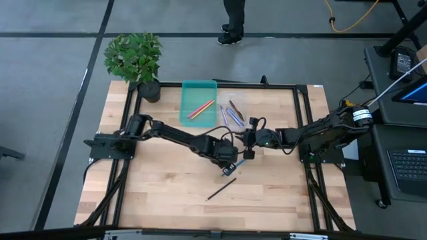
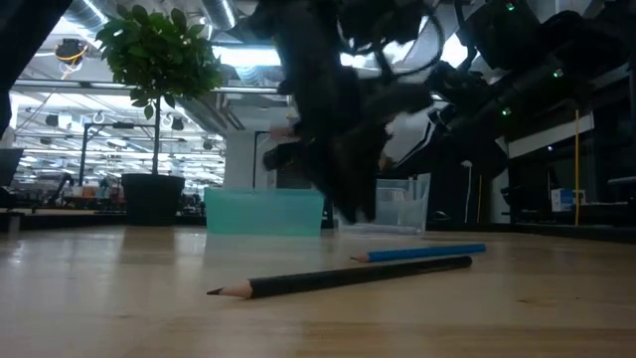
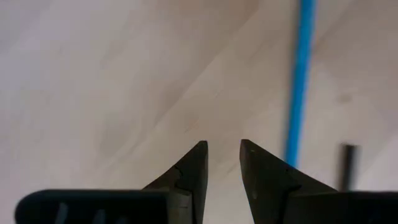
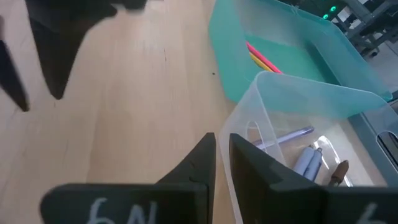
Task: Sort pens & pencils
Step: Put the blue pencil into the blue bin
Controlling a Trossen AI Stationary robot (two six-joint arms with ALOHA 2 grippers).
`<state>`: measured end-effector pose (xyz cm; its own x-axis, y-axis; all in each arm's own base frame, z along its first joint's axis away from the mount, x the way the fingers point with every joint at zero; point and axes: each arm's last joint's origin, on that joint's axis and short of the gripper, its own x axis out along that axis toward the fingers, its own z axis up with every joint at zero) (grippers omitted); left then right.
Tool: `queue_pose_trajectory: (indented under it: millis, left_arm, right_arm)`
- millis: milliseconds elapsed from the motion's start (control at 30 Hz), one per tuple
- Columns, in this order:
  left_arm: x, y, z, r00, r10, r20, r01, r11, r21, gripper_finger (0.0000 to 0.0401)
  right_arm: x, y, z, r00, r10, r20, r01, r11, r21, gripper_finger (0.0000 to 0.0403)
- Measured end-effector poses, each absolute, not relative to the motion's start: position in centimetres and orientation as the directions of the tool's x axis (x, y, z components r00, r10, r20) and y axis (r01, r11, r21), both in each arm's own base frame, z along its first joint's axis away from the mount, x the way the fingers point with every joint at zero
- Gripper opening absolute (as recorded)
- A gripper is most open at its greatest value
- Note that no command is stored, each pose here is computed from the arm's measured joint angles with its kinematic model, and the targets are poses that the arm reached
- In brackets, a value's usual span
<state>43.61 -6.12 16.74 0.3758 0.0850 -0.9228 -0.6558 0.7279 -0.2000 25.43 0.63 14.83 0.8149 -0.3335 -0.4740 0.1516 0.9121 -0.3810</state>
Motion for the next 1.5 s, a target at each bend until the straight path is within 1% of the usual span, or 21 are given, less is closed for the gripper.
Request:
queue_pose_trajectory:
  millis: [167,433,600,667,733,800,867,933,1267,1333,1500]
  left_arm:
    - [44.5,-7.2,18.6,0.444,0.071,-0.893,-0.577,0.785,-0.225,0.0087]
    - [44.4,-9.0,18.8,0.479,0.113,-0.870,-0.515,0.839,-0.174,0.0087]
    - [45.0,-9.4,18.6,0.531,0.106,-0.841,-0.479,0.856,-0.195,0.0087]
    - [45.2,-9.5,18.0,0.526,0.089,-0.846,-0.450,0.873,-0.188,0.0087]
    - [45.8,-9.7,17.2,0.546,0.054,-0.836,-0.418,0.882,-0.216,0.0087]
    - [45.7,-9.6,16.8,0.524,0.054,-0.850,-0.417,0.886,-0.200,0.0087]
    - [46.1,-9.5,16.6,0.544,0.052,-0.838,-0.406,0.890,-0.208,0.0087]
    - [46.0,-9.3,16.5,0.531,0.058,-0.845,-0.406,0.893,-0.194,0.0087]
    - [46.2,-9.1,16.6,0.551,0.051,-0.833,-0.367,0.911,-0.187,0.0087]
    - [46.5,-9.1,16.3,0.566,0.048,-0.823,-0.362,0.912,-0.195,0.0087]
    - [46.7,-9.2,14.9,0.543,0.052,-0.838,-0.348,0.922,-0.168,0.0087]
  right_arm:
    - [25.4,0.6,14.8,0.810,-0.334,-0.481,0.149,0.912,-0.383,0.0048]
    - [25.3,0.6,14.8,0.808,-0.337,-0.483,0.136,0.905,-0.403,0.0048]
    - [24.8,0.6,15.5,0.807,-0.337,-0.486,0.135,0.905,-0.403,0.0048]
    - [24.5,0.6,16.0,0.807,-0.337,-0.485,0.141,0.907,-0.396,0.0048]
    - [24.1,0.5,16.5,0.808,-0.336,-0.484,0.151,0.912,-0.382,0.0048]
    - [23.9,0.5,17.0,0.810,-0.336,-0.481,0.155,0.913,-0.377,0.0048]
    - [23.4,0.5,17.3,0.805,-0.336,-0.489,0.162,0.917,-0.364,0.0048]
    - [23.3,0.5,17.7,0.811,-0.334,-0.480,0.167,0.919,-0.357,0.0048]
    - [22.6,0.4,18.1,0.803,-0.333,-0.494,0.172,0.923,-0.343,0.0048]
    - [22.6,0.4,18.1,0.803,-0.334,-0.494,0.173,0.923,-0.343,0.0048]
    - [22.6,0.4,18.1,0.799,-0.334,-0.499,0.170,0.923,-0.345,0.0048]
